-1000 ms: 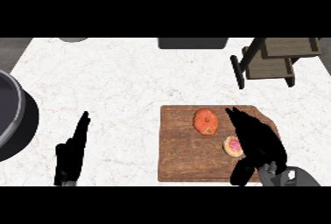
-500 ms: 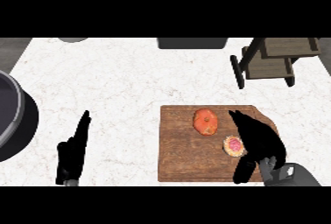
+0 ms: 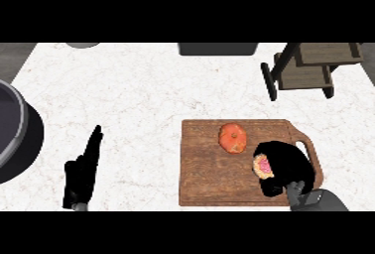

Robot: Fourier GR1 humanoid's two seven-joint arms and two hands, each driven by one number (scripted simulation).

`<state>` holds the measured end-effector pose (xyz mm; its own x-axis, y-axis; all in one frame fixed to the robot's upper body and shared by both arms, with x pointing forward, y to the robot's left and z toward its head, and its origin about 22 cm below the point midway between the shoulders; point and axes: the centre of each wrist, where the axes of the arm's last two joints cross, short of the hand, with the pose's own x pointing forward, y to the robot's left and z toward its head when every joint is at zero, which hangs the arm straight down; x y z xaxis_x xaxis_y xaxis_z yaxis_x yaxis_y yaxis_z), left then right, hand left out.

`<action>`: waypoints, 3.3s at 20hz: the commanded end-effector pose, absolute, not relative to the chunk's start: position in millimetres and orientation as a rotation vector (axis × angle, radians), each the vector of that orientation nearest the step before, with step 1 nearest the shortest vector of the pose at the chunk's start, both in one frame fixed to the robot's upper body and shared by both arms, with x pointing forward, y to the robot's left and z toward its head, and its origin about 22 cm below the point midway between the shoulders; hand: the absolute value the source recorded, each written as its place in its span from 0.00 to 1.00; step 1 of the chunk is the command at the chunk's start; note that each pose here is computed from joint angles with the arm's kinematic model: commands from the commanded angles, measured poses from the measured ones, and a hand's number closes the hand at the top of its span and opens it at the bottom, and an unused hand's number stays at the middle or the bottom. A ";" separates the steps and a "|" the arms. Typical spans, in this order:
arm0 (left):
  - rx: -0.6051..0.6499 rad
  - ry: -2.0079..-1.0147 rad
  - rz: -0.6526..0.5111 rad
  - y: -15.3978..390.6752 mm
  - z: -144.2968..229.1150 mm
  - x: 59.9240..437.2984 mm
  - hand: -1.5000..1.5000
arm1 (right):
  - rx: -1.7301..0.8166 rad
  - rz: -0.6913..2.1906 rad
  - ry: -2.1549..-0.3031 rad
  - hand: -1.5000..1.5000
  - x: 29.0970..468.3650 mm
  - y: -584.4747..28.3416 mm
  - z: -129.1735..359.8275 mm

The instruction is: Pick the cupcake from the cutting board and place it in the tiered basket

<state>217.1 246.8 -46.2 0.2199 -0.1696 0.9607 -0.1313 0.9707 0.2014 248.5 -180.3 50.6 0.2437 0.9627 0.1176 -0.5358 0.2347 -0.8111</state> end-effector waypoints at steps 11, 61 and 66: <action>0.245 -1.301 -0.027 244.1 -48.3 215.4 0.50 | -0.896 1.244 -0.895 1.00 253.9 -162.3 29.2; 0.227 -1.314 -0.055 234.5 -46.1 207.0 0.50 | -1.615 -0.259 -0.653 1.00 374.9 -225.2 463.9; 0.221 -1.319 -0.046 234.7 -43.7 218.6 0.50 | -1.586 -0.235 -0.623 1.00 401.4 -257.0 439.3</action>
